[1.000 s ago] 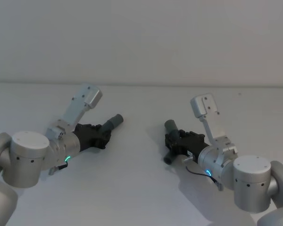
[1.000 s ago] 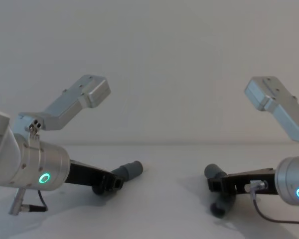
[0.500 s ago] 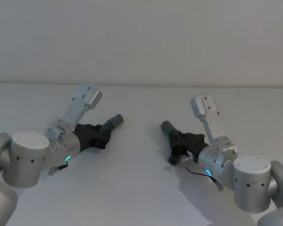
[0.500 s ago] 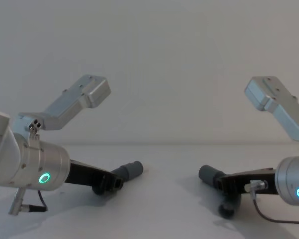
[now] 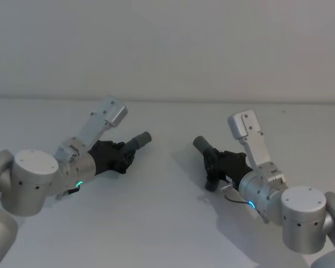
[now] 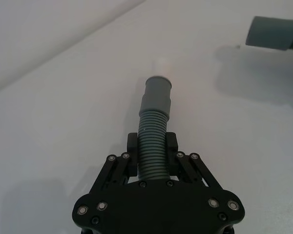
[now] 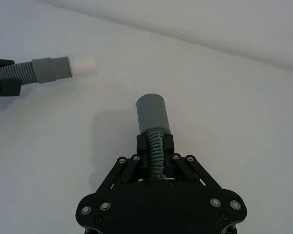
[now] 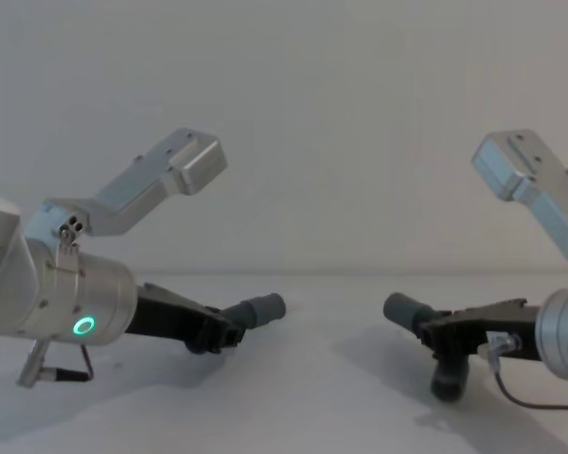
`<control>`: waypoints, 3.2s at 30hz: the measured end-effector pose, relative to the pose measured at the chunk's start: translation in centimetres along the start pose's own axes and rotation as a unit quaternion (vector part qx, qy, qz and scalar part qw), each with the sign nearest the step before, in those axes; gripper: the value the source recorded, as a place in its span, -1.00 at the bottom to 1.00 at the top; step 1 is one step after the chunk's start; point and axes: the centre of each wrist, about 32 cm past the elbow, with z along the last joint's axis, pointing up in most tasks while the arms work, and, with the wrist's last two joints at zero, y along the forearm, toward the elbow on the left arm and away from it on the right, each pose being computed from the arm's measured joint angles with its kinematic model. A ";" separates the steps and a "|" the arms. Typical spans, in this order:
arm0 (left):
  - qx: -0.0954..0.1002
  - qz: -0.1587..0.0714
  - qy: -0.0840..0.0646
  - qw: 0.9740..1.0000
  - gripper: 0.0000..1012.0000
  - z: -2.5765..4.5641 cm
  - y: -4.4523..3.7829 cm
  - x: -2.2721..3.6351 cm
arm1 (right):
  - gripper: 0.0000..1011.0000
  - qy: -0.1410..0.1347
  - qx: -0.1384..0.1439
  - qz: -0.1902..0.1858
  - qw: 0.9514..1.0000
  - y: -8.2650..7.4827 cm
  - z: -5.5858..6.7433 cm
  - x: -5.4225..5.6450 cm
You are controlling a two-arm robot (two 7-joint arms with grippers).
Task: Use both hands to pick up one end of the pipe from the table, align the ends, and insert them.
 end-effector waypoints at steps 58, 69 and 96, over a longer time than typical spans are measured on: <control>-0.242 -0.094 -0.414 0.873 -0.38 2.71 -2.33 5.52 | -0.69 -0.380 0.164 0.059 0.908 -3.1 1.3 10.4; -0.250 -0.098 -0.428 0.863 -0.38 2.91 -2.41 5.80 | -0.69 -0.358 0.190 0.069 0.911 -3.3 1.5 11.7; -0.254 -0.101 -0.436 0.857 -0.38 3.01 -2.46 5.94 | -0.69 -0.393 0.155 0.085 0.903 -3.9 1.5 14.1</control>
